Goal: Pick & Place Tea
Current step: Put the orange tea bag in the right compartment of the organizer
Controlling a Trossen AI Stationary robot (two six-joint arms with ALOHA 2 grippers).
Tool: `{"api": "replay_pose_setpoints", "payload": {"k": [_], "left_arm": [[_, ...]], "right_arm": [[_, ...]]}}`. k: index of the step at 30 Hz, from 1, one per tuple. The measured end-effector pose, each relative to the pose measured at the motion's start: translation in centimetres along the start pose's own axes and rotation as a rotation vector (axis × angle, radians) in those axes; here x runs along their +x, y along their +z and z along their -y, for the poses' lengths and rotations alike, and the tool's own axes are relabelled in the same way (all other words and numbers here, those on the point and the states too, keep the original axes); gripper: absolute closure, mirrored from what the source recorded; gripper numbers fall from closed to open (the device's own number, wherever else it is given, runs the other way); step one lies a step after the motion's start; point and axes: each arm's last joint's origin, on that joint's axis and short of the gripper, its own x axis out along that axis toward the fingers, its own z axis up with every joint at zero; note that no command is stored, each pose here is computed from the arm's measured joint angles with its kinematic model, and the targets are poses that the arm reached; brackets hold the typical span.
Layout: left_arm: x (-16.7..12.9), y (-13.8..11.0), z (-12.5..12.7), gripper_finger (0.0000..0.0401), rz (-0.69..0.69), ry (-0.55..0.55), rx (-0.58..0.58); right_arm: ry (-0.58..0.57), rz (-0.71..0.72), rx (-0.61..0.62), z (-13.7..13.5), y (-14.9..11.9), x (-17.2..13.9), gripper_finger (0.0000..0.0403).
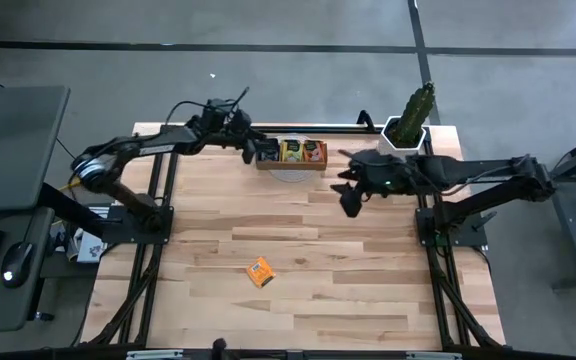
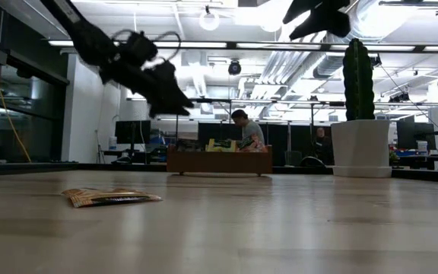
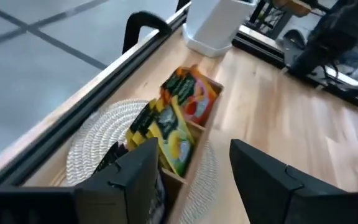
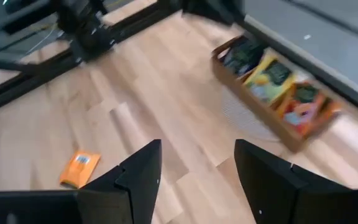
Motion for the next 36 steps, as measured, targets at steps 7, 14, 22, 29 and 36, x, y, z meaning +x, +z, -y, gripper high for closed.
{"api": "replay_pose_setpoints", "payload": {"k": [7,14,22,29,36], "left_arm": [[-4.2,-0.3,5.5,0.0224,-0.215,0.065,0.148],[-5.8,-3.2,13.1,0.0273,-0.366,-0.02,0.214],[-6.6,-9.5,19.6,0.0391,-0.488,-0.027,0.112],[-8.2,-13.0,23.2,0.0397,-0.414,-0.01,-0.039],[-8.6,-15.2,25.2,0.04,-0.444,0.004,-0.131]], "right_arm": [[0.159,-0.078,-0.069,-2.5,-0.7,4.9,0.0266],[0.29,-0.149,-0.17,-5.4,-3.1,9.9,0.0381],[0.336,-0.244,-0.199,-7.5,-6.2,12.7,0.0384],[0.447,-0.211,-0.242,-8.8,-7.2,14.9,0.04],[0.535,-0.223,-0.216,-9.7,-8.9,17.4,0.0402]]}}
